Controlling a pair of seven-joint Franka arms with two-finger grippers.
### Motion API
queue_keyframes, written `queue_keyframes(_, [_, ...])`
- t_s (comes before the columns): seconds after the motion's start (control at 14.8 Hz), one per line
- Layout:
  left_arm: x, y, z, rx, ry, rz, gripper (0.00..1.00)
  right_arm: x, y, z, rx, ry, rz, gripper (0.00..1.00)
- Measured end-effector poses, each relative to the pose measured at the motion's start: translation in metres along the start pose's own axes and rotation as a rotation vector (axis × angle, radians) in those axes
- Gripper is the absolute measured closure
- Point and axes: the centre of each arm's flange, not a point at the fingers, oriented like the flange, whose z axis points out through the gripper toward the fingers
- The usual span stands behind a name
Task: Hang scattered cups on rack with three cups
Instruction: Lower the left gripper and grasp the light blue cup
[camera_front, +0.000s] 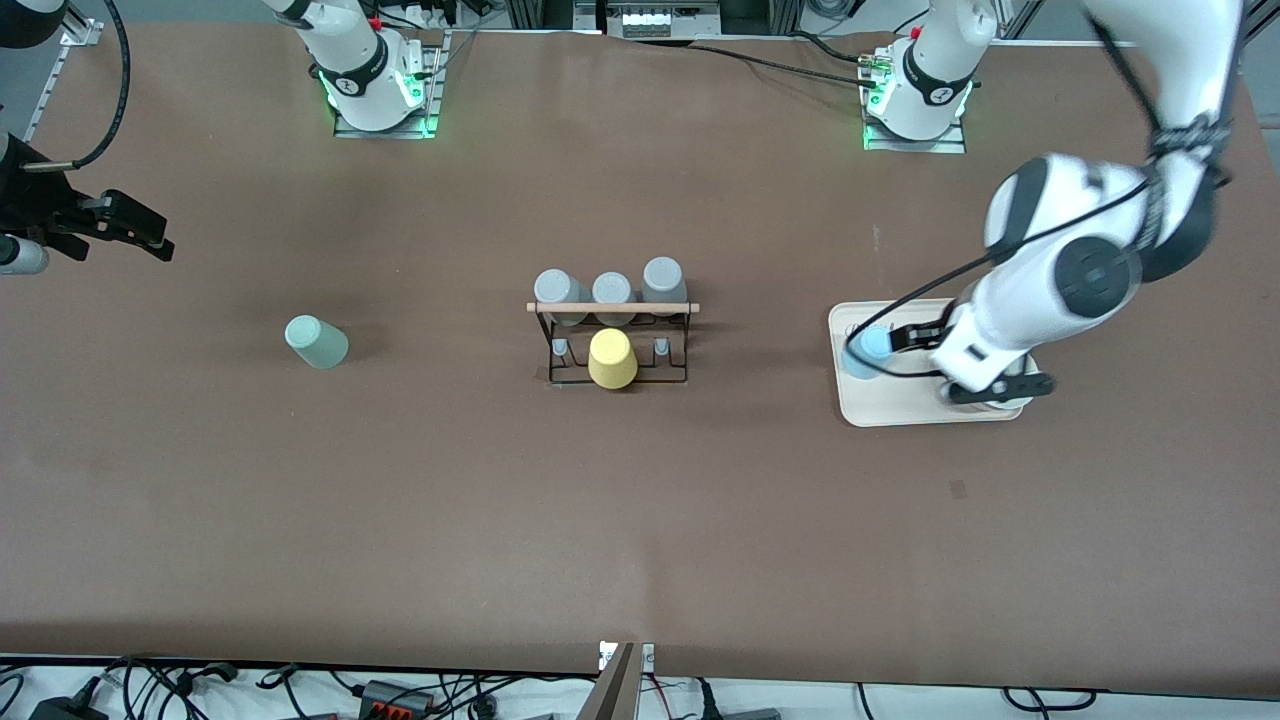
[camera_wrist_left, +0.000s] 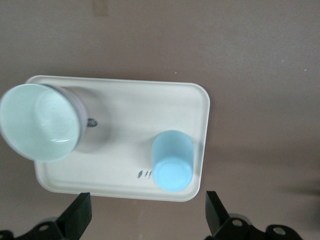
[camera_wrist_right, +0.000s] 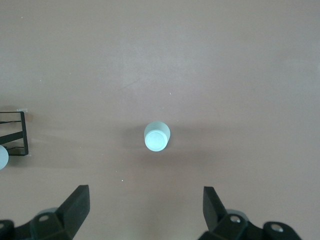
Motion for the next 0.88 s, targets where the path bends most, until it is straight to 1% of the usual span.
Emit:
queue_keyframes(0.2, [-0.006,0.006,0.059,-0.018,0.041,-0.004,0.00,0.000,0.000,0.000,0.000,0.000,0.000,0.00])
queue_keyframes(0.4, [-0.020,0.001,0.092,-0.021,0.049,-0.005,0.00,0.000,-0.002,0.000,0.000,0.001,-0.003,0.00])
queue_keyframes(0.67, [-0.029,-0.001,0.106,-0.022,0.050,-0.001,0.00,0.001,-0.003,0.001,0.000,0.000,-0.006,0.00])
queue_keyframes(0.74, [-0.031,0.001,0.108,-0.022,0.049,0.003,0.04,0.001,-0.003,0.001,0.000,-0.001,-0.006,0.00])
queue_keyframes(0.81, [-0.033,0.003,0.109,-0.023,0.047,0.004,0.04,0.001,-0.003,0.002,0.000,-0.003,-0.006,0.00])
queue_keyframes(0.88, [-0.034,0.005,0.110,-0.023,0.045,0.003,0.09,0.002,-0.003,0.003,0.000,-0.004,-0.006,0.00])
